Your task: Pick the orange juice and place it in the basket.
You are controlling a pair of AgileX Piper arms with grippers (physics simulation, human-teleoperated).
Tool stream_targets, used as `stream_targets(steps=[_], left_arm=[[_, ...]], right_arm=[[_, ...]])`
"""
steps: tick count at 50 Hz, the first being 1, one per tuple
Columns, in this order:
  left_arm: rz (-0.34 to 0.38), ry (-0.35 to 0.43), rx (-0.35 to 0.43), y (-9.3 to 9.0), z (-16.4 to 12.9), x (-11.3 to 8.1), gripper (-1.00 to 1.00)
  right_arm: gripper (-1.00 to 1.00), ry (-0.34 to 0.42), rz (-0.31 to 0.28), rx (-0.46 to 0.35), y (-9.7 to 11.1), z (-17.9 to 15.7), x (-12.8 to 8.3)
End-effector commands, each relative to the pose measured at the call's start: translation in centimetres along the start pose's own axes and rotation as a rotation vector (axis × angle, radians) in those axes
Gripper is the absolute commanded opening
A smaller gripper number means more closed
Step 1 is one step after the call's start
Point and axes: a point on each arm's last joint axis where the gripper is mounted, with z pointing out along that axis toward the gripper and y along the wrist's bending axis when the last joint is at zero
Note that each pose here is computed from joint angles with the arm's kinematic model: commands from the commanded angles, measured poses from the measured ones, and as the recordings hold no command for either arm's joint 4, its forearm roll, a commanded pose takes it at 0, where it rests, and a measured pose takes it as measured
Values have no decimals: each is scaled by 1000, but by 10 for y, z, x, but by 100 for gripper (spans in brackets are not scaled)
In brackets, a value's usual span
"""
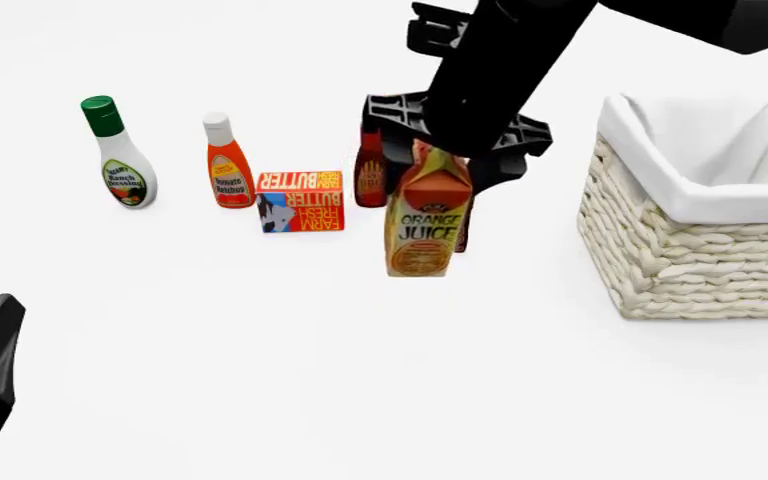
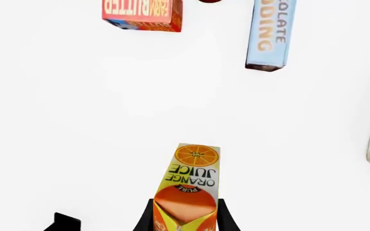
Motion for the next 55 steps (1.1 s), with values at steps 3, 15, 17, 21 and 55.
stream_targets(steps=[3,15,17,21,55], left_arm=[[0,0,0,0,0,0,100],[0,0,0,0,0,0,100],[0,0,0,0,0,0,100],[0,0,0,0,0,0,100],[0,0,0,0,0,0,100]], right_arm=[[-100,-69,-36,-27,-9,-26,-7],[-100,-133,-116,-25,-23,-44,-19],[-100,-138,-120,-25,-25,-46,-19],[-100,-149,-136,-25,-26,-49,-21],[-100,-317,-283,24,-64,-100,-42]])
